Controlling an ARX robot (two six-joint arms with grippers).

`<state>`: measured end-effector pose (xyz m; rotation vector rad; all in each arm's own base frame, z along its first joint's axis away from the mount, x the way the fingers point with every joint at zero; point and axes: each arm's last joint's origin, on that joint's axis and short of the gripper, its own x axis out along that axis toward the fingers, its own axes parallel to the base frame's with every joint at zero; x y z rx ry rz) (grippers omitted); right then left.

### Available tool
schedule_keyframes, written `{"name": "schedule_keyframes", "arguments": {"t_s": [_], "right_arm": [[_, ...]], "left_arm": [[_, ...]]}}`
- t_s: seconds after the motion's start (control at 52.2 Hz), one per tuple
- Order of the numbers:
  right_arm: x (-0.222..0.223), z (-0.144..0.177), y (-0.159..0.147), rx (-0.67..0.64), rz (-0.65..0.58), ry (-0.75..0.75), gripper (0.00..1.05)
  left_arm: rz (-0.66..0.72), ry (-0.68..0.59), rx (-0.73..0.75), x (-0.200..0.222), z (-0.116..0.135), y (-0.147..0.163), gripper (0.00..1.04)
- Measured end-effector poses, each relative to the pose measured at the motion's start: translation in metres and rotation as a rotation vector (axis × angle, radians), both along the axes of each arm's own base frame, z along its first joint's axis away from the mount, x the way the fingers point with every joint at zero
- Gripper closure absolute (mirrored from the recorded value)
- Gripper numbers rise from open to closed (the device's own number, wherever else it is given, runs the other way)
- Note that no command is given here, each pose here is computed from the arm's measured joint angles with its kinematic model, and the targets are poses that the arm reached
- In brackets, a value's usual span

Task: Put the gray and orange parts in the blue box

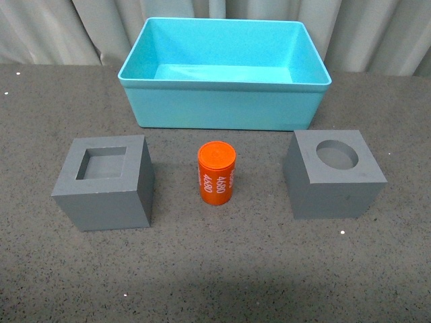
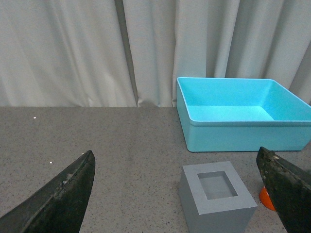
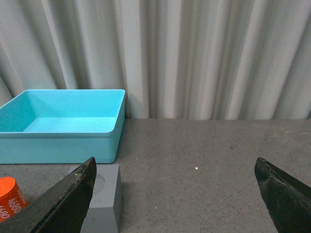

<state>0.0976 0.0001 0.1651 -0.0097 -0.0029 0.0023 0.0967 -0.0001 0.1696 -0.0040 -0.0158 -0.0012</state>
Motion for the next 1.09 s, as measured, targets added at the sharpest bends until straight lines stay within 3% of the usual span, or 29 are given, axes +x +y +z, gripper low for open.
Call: {"name": "schedule_keyframes", "arguments": {"t_s": [0.69, 0.862, 1.092], "right_arm": [[0.000, 0.000, 0.000, 0.000, 0.000, 0.000, 0.10], [0.011, 0.006, 0.003, -0.230, 0.027, 0.016, 0.10], [0.065, 0.020, 0.011, -0.216, 0.080, 0.158, 0.10]], "left_arm": [[0.000, 0.000, 0.000, 0.000, 0.000, 0.000, 0.07], [0.000, 0.000, 0.000, 0.000, 0.000, 0.000, 0.07], [0.000, 0.000, 0.000, 0.000, 0.000, 0.000, 0.07]]}}
